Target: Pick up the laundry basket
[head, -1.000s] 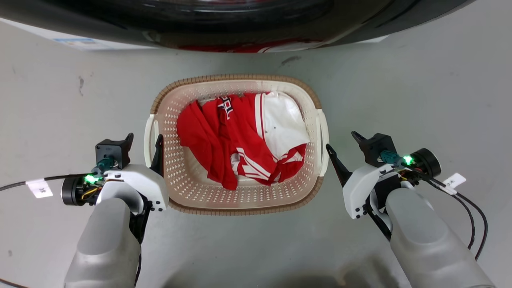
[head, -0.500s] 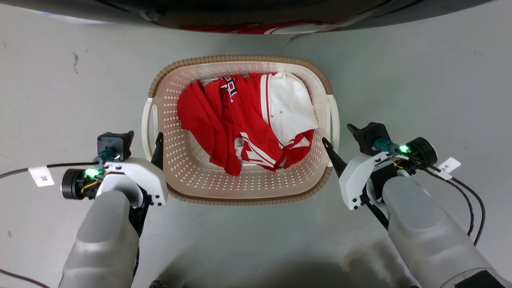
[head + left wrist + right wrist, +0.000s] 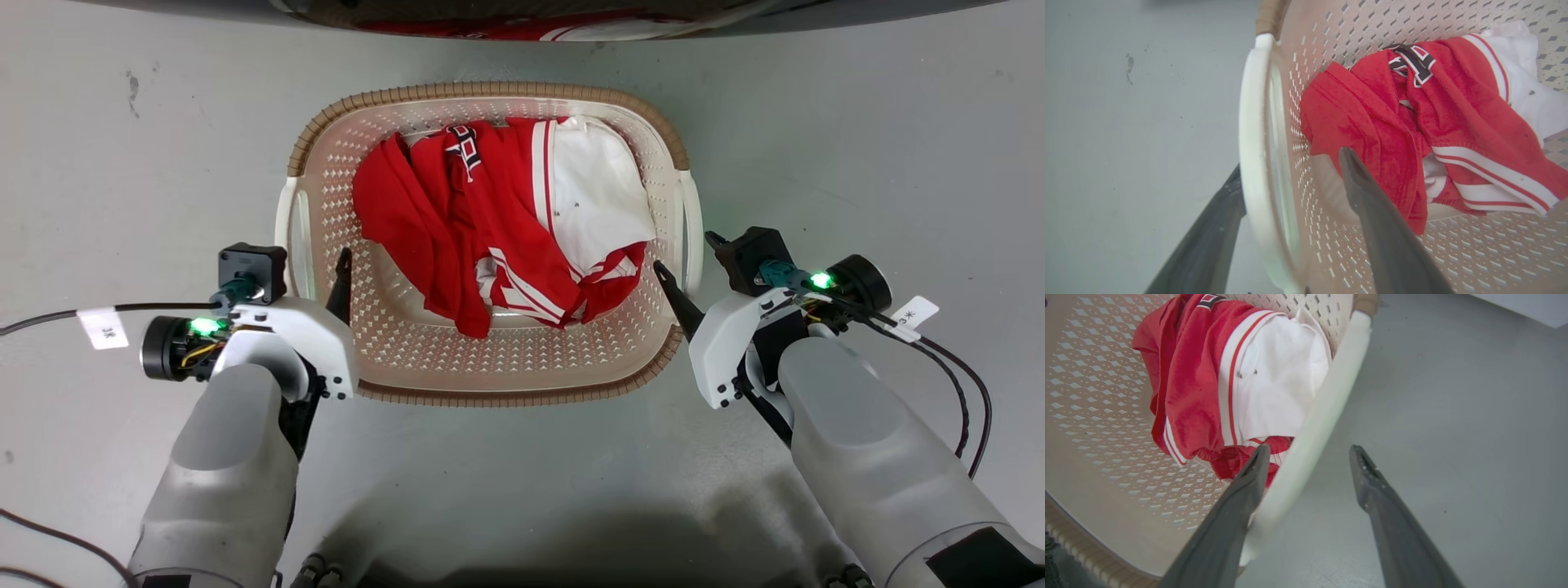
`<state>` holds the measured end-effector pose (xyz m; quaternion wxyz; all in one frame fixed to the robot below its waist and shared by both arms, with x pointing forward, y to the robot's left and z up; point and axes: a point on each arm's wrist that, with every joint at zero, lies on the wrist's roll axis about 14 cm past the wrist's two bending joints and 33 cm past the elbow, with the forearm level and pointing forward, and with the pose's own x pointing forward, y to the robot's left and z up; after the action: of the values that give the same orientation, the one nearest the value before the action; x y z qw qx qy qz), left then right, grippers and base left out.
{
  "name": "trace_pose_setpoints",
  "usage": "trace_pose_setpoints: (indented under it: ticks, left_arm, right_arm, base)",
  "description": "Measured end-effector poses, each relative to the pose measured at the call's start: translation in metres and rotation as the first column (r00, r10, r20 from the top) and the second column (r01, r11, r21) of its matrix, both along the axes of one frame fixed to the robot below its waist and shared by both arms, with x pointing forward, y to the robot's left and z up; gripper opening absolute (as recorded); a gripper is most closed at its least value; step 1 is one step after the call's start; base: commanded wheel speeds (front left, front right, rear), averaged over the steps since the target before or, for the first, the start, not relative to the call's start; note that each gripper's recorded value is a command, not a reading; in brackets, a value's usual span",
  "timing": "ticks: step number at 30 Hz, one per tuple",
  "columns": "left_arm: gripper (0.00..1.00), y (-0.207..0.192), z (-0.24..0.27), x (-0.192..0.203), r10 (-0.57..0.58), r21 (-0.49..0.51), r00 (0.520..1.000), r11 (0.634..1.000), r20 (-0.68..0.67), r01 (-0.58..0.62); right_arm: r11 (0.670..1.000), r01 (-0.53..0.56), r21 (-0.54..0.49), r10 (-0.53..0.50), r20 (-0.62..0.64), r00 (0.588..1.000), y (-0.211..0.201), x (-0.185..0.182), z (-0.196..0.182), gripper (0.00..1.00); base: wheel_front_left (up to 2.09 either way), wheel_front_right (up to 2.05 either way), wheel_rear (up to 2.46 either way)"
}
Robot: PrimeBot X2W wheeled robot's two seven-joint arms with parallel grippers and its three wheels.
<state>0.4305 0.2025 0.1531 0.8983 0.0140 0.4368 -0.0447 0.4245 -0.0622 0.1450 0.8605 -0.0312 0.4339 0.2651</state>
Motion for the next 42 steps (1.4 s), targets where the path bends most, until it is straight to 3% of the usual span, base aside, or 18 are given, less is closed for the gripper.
trace_pose_setpoints:
  ticks: [1, 2, 3, 4, 5, 18, 42]
  left_arm:
    - [1.00, -0.002, -0.002, -0.002, -0.002, -0.003, 1.000, 1.000, -0.009, 0.002]
    - [0.55, -0.003, -0.004, -0.003, 0.000, -0.007, 1.000, 1.000, -0.016, 0.000]
    - [0.22, -0.004, -0.004, -0.003, -0.003, -0.009, 1.000, 1.000, -0.018, 0.002]
    - [0.00, -0.005, -0.005, -0.002, -0.006, -0.008, 1.000, 1.000, -0.018, 0.006]
    - [0.00, -0.005, -0.006, -0.001, -0.007, -0.009, 1.000, 1.000, -0.019, 0.007]
    - [0.00, -0.018, 0.008, -0.005, 0.001, -0.046, 1.000, 0.999, -0.017, -0.002]
    - [0.00, -0.052, 0.093, -0.033, -0.082, -0.085, 0.995, 0.993, 0.059, 0.087]
  right_arm:
    - [1.000, -0.002, 0.000, 0.002, -0.002, 1.000, 0.000, 0.000, -0.001, 1.00]
    - [1.000, -0.004, -0.001, 0.004, -0.006, 1.000, 0.000, -0.001, -0.002, 1.00]
    - [1.000, -0.005, 0.000, 0.005, -0.010, 1.000, 0.001, -0.002, -0.003, 0.85]
    - [1.000, -0.005, 0.003, 0.005, -0.009, 1.000, 0.002, -0.001, -0.003, 0.24]
    - [1.000, -0.007, 0.004, 0.007, -0.007, 1.000, 0.003, 0.000, -0.004, 0.00]
    - [0.999, -0.020, -0.026, 0.020, -0.013, 1.000, -0.003, -0.002, 0.006, 0.00]
    - [0.996, 0.019, -0.090, -0.018, 0.013, 1.000, -0.028, -0.042, 0.093, 0.00]
  base:
    - [0.00, 0.00, 0.00]
    - [0.00, 0.00, 0.00]
    - [0.00, 0.00, 0.00]
    - [0.00, 0.00, 0.00]
    - [0.00, 0.00, 0.00]
    - [0.00, 0.00, 0.00]
    - [0.00, 0.00, 0.00]
